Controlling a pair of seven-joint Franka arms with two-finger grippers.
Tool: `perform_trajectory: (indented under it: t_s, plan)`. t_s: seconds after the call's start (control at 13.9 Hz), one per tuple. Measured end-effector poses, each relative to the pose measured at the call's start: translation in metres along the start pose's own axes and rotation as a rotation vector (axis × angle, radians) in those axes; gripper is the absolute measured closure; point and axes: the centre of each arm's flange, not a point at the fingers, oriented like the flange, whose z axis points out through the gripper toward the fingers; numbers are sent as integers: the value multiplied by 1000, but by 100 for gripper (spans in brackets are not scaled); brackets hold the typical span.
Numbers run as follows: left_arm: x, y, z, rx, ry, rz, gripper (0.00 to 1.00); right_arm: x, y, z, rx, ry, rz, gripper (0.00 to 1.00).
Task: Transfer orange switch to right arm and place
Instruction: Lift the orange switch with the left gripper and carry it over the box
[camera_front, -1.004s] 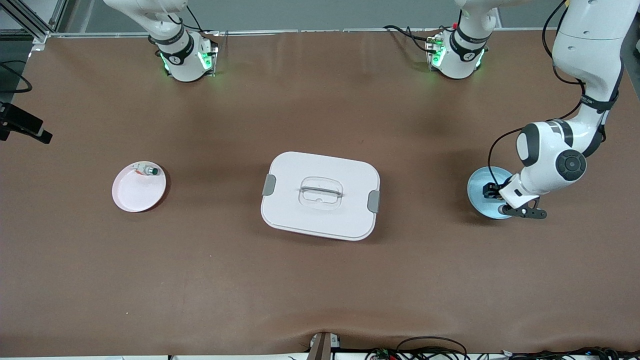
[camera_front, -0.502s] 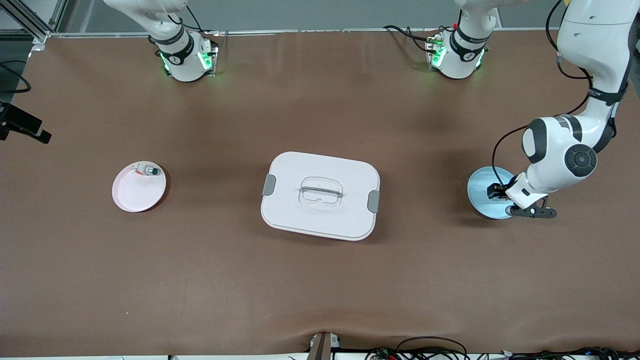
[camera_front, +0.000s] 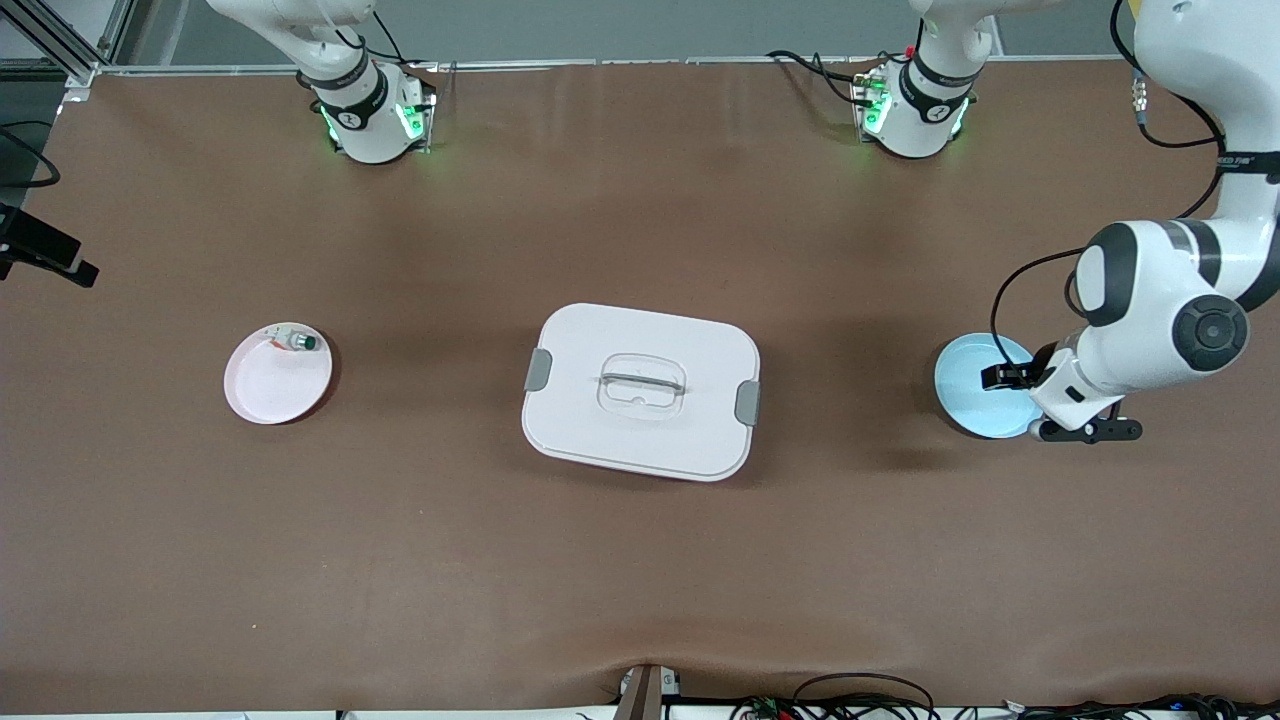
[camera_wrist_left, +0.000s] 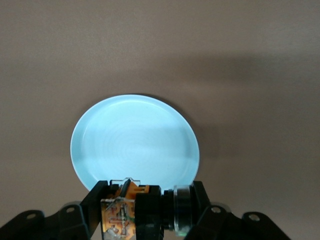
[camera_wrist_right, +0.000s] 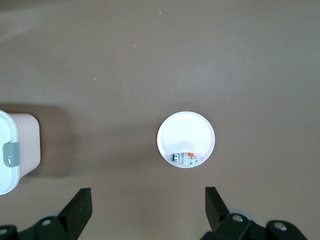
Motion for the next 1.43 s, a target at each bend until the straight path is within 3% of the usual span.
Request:
perform_trajectory:
  t_s: [0.36,0.65,1.22,1.43]
  plan:
    - [2,6,-67,-87,-45,-42,28,0,0,0,-1,0,0,0]
    - [-5,29,-106,-160,-37,-101,28,0,0,0,-1,0,0,0]
    - [-24,146,-164,-270,-8,-239,28,1,4,-1,-10,9,7,0]
    - [-35,184,-172,-278,-17,-280,28,0,7,-1,-12,4,11,0]
